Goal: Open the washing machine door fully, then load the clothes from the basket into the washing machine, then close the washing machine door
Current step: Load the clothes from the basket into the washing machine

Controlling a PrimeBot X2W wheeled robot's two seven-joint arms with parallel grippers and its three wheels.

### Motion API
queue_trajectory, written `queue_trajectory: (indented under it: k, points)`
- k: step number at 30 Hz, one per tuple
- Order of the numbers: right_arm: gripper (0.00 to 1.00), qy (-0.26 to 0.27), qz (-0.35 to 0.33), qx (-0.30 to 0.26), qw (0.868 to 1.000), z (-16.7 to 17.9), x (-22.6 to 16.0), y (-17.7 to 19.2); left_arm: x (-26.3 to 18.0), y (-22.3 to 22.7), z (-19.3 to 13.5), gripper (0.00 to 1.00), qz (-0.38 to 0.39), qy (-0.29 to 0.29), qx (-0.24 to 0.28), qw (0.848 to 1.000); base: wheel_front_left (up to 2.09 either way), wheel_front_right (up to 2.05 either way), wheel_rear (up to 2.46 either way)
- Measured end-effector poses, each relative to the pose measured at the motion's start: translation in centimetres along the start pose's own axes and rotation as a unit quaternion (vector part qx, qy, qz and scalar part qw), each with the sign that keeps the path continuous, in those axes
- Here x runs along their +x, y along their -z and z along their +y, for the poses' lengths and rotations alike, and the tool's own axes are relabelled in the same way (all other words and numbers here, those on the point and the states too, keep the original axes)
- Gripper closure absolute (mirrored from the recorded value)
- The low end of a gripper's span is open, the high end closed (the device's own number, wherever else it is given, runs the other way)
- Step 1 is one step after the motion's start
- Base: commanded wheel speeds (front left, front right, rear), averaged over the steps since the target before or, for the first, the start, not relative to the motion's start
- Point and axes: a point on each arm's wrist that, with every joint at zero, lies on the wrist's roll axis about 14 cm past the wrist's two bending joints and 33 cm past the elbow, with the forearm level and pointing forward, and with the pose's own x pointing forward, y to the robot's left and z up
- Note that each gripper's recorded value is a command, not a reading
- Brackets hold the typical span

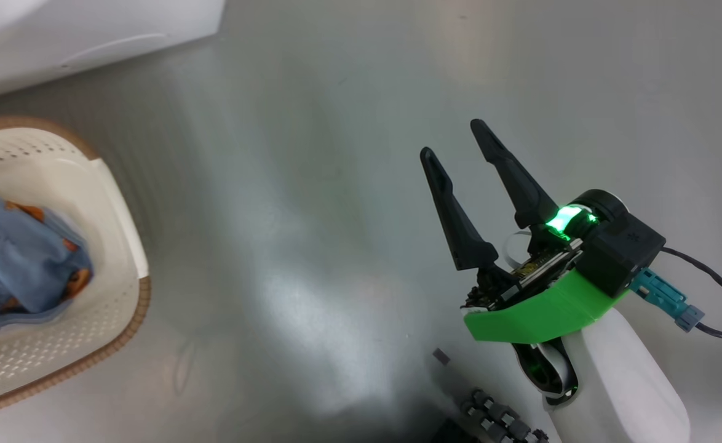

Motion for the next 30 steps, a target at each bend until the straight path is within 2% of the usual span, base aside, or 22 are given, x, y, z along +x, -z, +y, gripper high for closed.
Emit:
queue_trajectory:
  k: [6,11,15,16,18,30]
  points:
    - [0.00,0.009,0.009,0.003,1.000,-0.8,0.1,0.8,1.0,3.4,-0.8,1.00,0.023,0.004,-0.001,1.000,0.00,0.00,0.00]
    - [0.00,0.010,0.013,0.004,1.000,-0.9,0.4,1.1,1.8,3.5,-1.1,1.00,-0.006,0.003,-0.004,1.000,0.00,0.00,0.00]
    - [0.00,0.009,0.013,0.004,1.000,-0.9,0.4,1.2,1.8,5.0,-1.3,1.00,0.028,0.005,-0.009,1.000,0.00,0.00,0.00]
    - [0.00,0.008,0.013,0.005,1.000,-0.8,0.4,1.2,1.8,5.2,-1.4,0.73,0.032,0.008,-0.010,0.999,0.00,0.00,0.00]
    - [0.00,0.007,0.012,0.006,1.000,-0.7,0.4,1.2,1.8,5.3,-1.6,0.00,0.042,0.013,-0.010,0.999,0.00,0.00,0.00]
    - [0.00,0.000,-0.005,0.009,1.000,-0.2,0.9,0.0,1.2,3.1,-1.6,0.00,0.022,0.016,-0.009,1.000,0.00,0.00,0.00]
